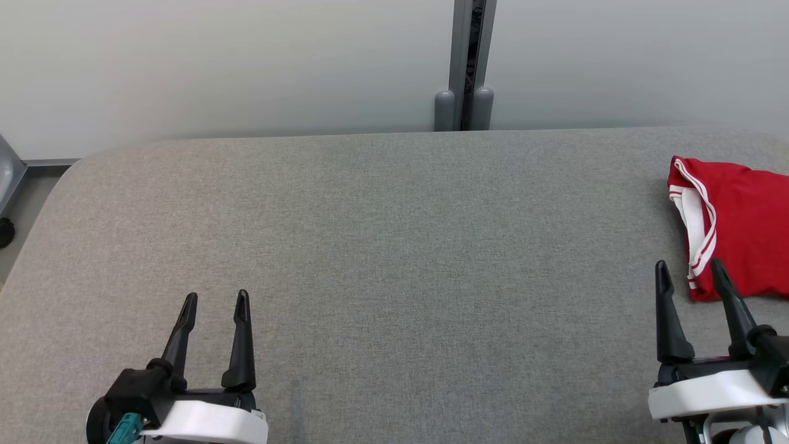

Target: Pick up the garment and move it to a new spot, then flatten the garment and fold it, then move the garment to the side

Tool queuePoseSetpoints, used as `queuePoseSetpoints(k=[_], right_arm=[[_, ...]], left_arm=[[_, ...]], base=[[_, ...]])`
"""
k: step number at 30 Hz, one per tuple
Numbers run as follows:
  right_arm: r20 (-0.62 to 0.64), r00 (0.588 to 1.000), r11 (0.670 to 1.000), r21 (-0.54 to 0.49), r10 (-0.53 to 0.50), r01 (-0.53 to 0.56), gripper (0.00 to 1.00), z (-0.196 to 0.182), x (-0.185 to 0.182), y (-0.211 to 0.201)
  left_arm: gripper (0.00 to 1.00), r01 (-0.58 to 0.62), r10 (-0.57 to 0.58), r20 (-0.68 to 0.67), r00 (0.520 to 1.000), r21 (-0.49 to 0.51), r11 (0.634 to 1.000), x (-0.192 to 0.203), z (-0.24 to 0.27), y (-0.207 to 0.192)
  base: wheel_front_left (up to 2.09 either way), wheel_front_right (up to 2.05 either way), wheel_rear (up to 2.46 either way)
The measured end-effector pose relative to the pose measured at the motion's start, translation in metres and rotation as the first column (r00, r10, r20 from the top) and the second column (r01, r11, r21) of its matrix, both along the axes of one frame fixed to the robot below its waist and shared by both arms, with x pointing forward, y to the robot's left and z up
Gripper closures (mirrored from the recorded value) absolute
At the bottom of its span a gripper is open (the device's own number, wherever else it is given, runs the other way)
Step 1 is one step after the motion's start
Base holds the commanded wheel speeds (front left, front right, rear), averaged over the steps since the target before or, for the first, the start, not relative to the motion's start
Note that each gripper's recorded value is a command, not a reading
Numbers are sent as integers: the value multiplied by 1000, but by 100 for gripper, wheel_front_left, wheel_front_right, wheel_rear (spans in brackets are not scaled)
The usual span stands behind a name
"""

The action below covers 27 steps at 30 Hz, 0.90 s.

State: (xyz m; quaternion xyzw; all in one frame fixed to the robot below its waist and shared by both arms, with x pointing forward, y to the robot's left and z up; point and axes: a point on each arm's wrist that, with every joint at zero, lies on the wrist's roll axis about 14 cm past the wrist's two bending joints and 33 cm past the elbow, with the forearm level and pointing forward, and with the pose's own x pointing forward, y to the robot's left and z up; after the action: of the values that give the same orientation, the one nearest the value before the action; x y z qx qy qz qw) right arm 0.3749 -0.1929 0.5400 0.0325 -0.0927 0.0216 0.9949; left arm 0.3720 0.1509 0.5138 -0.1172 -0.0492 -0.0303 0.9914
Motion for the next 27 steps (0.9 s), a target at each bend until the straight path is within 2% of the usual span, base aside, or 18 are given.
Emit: queuePoseSetpoints(k=[11,27], right_arm=[[-9,1000,1000,11,11,-10,0,-4,0,7],[-25,1000,999,31,10,-9,0,-9,1,8]], left_arm=[[0,-9,9,7,1000,29,1000,-3,2,1],[0,3,-3,-5,1000,10,1000,-4,-2,2]], base=[[0,0,0],[0,0,0]])
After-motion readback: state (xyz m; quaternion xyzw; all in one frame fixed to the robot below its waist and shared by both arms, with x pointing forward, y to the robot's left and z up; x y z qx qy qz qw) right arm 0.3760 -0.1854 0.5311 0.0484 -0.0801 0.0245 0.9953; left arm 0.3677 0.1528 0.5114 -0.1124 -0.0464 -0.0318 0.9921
